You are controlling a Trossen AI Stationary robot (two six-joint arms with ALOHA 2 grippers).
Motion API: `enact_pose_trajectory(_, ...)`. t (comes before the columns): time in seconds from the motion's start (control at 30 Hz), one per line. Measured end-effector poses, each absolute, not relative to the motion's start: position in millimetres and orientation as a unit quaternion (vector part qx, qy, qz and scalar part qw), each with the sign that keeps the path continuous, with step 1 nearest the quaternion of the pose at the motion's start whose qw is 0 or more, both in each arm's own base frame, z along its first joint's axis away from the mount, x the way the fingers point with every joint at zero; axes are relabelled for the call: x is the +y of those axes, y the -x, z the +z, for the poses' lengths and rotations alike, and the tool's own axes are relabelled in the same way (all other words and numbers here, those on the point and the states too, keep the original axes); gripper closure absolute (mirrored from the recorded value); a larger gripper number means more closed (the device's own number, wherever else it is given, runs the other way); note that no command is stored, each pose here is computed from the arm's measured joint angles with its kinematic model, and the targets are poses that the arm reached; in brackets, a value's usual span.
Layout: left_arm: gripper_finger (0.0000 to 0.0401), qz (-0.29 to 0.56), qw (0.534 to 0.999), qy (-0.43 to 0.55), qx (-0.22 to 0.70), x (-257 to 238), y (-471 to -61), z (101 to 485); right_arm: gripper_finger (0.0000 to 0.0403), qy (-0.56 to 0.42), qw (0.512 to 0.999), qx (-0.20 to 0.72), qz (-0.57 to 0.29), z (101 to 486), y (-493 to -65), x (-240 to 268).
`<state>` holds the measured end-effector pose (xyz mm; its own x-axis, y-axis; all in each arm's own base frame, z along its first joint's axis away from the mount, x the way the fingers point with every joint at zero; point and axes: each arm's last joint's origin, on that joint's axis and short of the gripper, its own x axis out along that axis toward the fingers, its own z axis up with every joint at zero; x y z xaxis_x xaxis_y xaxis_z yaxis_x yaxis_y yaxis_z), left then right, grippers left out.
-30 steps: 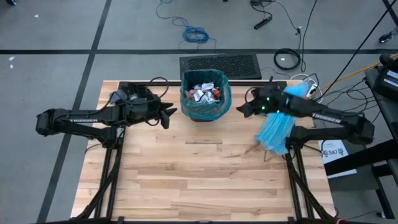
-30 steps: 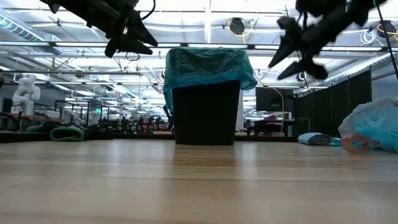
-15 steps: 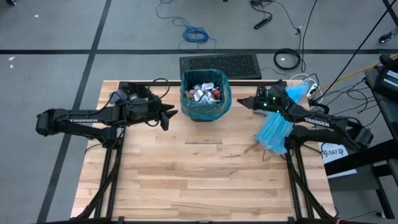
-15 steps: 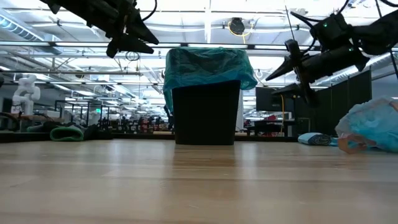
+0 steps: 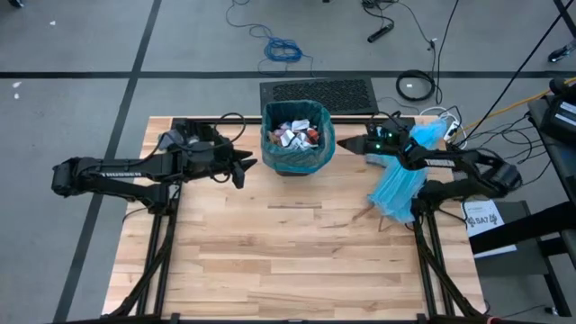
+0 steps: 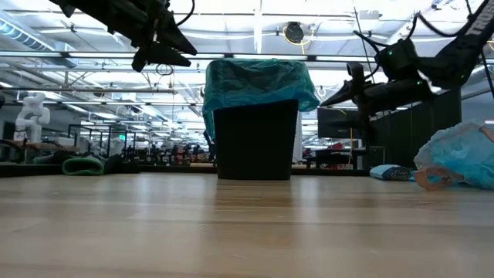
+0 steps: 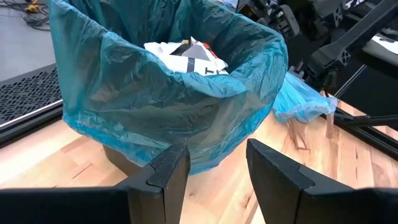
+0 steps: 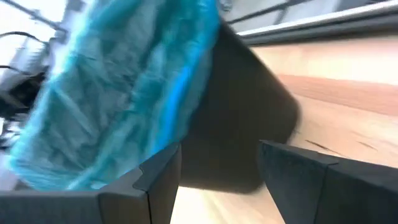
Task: Place trash/remove bag and relplace
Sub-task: Remove the blue trash bag from the trash bin
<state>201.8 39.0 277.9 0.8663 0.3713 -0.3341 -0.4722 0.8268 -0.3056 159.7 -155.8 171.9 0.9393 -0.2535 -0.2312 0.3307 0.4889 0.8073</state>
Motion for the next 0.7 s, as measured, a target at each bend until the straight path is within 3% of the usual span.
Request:
enact_pose_trajectory(0.17,0.0239,0.229,0.945,0.193,0.130,41.4,-201.3,277.8,0.0202,-0.488,0.860,0.028,-0.148,163.3,-170.8,-159.1)
enact_pose_trajectory(0.37,0.0239,0.245,0.941,0.194,0.127,47.6,-199.9,277.8,0.0202,-0.519,0.821,0.063,-0.229,137.6,-171.6,-163.7)
enact_pose_trajectory(0.57,0.0239,0.263,0.939,0.179,0.132,55.8,-197.4,277.0,0.0209,-0.511,0.844,0.001,-0.165,149.6,-187.9,-163.4)
enact_pose_trajectory(0.7,0.0239,0.279,0.939,0.143,0.139,64.2,-194.9,277.1,0.0253,-0.500,0.856,-0.009,-0.131,162.5,-204.2,-160.2)
